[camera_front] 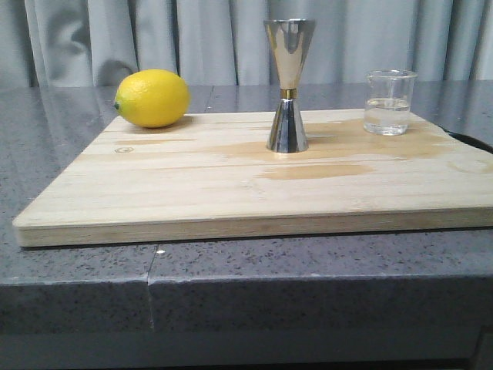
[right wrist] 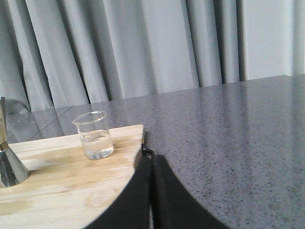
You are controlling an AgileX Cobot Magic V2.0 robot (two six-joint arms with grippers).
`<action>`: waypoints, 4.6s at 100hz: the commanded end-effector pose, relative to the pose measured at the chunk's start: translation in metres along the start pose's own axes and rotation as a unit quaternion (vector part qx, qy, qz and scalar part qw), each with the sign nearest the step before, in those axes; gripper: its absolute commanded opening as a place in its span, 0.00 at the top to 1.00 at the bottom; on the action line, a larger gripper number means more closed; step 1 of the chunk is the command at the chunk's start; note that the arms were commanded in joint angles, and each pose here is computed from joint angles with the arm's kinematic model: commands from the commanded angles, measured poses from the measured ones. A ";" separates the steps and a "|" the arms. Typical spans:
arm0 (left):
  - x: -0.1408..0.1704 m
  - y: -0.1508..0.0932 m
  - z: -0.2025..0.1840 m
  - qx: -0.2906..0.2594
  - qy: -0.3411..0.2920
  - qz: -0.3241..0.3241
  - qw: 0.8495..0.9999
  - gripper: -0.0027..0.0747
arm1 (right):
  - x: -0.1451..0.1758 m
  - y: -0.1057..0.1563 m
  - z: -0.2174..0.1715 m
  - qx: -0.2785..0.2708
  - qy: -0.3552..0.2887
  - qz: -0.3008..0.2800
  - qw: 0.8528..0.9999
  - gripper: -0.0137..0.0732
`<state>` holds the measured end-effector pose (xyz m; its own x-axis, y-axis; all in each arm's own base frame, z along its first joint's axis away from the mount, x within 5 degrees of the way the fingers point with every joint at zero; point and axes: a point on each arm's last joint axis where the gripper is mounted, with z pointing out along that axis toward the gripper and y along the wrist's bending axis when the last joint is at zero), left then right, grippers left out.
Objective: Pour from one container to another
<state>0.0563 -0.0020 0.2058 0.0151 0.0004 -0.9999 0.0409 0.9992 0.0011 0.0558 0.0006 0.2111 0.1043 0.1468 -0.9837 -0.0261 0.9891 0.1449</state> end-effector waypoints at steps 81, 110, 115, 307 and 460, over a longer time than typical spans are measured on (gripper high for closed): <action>0.004 -0.002 -0.001 0.011 -0.034 -0.007 0.999 0.99 | 0.001 0.000 -0.001 -0.007 -0.033 -0.003 0.999 0.93; 0.004 -0.002 -0.001 0.011 -0.034 -0.007 0.999 0.99 | -0.005 0.001 -0.002 -0.013 -0.064 -0.003 0.998 0.93; 0.004 -0.002 -0.001 0.011 -0.034 -0.007 0.999 0.99 | -0.005 0.001 -0.002 -0.013 -0.066 -0.003 0.998 0.93; -0.122 -0.132 0.127 0.308 0.154 -0.033 0.938 0.26 | -0.112 0.017 0.176 0.011 0.127 -0.049 0.991 0.35; -0.039 -0.274 0.196 0.302 0.037 -0.074 0.950 0.26 | -0.116 0.018 0.177 0.007 0.102 -0.049 0.994 0.35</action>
<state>0.2348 -0.2851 0.2143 -0.2035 0.0095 -0.9790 0.6043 0.7879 -0.1180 0.2184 0.0021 0.3242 -0.2259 0.0632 -0.9721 0.0050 0.9980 0.0637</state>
